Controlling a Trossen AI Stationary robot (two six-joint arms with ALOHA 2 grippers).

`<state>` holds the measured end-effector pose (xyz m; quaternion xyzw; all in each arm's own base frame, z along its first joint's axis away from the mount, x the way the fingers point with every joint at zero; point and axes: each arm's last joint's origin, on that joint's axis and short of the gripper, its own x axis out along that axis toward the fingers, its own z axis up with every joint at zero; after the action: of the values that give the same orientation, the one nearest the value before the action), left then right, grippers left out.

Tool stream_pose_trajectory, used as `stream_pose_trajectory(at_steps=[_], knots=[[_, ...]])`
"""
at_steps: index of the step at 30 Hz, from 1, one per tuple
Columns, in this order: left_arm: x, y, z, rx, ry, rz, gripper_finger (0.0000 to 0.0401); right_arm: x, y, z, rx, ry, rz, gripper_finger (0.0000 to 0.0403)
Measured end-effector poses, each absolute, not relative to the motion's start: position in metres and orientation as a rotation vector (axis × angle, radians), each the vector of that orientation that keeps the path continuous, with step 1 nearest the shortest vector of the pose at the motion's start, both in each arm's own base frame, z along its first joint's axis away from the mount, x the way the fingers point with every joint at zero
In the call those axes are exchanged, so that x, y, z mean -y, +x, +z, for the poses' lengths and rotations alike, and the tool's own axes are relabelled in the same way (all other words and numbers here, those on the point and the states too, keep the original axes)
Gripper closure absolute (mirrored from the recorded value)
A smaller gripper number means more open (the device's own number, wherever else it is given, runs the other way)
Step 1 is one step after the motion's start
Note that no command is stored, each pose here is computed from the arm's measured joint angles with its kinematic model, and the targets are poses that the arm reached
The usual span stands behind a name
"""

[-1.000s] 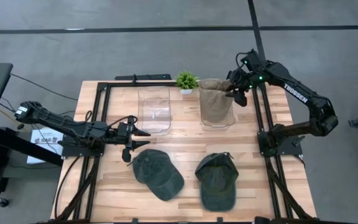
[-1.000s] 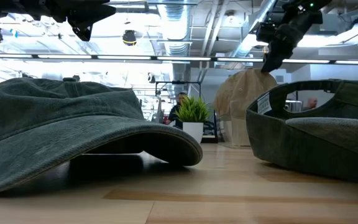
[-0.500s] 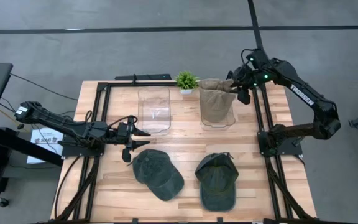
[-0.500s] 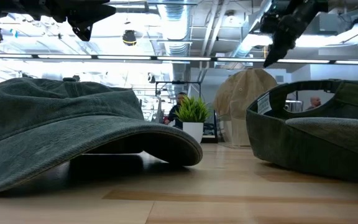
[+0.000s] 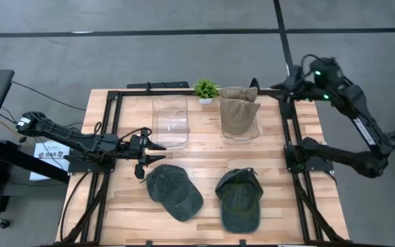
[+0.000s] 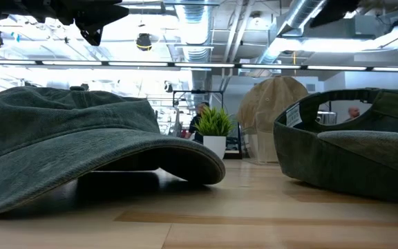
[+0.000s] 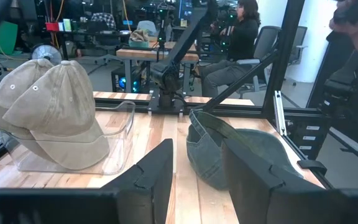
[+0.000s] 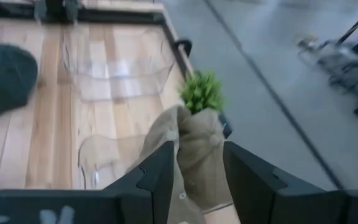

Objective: Pick & Place hat
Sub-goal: Put the right black cap into the left transparent container

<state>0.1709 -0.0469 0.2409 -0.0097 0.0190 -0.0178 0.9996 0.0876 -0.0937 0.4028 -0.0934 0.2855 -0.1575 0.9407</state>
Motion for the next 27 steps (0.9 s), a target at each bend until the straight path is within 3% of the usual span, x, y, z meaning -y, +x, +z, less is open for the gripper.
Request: stream_pose_trajectory(at_steps=[11,27], knots=[[0.047,0.171,0.241,-0.036,-0.020,-0.036,0.0268,0.059,0.063,0.412,-0.477,-0.219,-0.310,0.0274],[0.047,0.171,0.241,-0.035,-0.020,-0.036,0.0268,0.049,0.063,0.413,-0.364,-0.120,-0.070,0.0274]])
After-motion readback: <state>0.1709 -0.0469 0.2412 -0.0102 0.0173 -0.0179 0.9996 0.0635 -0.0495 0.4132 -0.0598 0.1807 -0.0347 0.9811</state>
